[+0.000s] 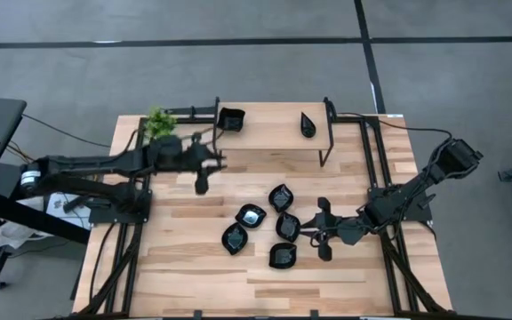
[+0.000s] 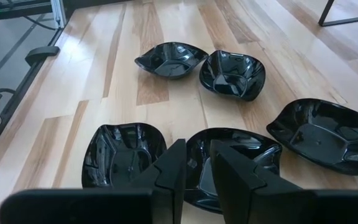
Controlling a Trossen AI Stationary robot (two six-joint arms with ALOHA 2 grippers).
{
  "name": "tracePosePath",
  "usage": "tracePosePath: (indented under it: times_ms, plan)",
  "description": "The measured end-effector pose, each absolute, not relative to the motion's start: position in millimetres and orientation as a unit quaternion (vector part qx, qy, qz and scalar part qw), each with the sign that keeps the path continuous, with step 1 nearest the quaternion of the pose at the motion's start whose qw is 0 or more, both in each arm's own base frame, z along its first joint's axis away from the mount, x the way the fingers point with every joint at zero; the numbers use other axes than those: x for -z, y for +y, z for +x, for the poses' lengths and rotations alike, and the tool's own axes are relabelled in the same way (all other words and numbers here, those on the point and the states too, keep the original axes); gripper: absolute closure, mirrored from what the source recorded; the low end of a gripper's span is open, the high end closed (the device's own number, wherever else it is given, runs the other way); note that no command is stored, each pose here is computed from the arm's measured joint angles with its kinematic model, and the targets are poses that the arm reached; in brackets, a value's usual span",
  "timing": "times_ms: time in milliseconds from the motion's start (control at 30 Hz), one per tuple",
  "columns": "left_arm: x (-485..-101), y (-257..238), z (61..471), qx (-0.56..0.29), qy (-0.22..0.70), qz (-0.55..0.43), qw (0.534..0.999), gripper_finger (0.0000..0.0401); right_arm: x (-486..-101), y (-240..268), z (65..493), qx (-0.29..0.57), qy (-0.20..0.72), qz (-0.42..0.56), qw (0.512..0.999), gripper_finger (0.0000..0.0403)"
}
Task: Pick & Place Mini shaped plates
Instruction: Put the black leaf shaped plate on the shelf
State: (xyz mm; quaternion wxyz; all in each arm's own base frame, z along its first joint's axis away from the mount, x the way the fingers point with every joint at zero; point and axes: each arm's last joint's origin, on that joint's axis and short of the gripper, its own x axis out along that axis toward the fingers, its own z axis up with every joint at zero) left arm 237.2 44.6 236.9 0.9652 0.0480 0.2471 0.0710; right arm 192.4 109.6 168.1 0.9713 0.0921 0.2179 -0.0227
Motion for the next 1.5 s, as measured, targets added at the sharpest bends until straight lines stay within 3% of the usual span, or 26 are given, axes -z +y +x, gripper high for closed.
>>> tracePosePath:
  times_ms: [300,467,833,1100,1500]
  plan:
    - [-171,-12,203,0.024,0.110,-0.039,0.993,0.0284,-171,108,194,0.070,0.190,0.150,0.968,0.0333]
    - [-154,-38,182,0.068,0.044,-0.102,0.991,0.0284,-173,108,195,0.065,0.183,0.161,0.968,0.0333]
    - [-142,-61,186,-0.011,0.060,-0.051,0.997,0.0284,-161,126,210,0.027,0.236,0.174,0.956,0.0333]
    - [-140,-63,190,-0.012,0.064,-0.051,0.997,0.0284,-161,122,231,0.080,0.288,0.139,0.944,0.0333]
    - [-141,-62,190,-0.011,0.061,-0.053,0.997,0.0284,-175,76,235,0.167,0.323,0.121,0.924,0.0333]
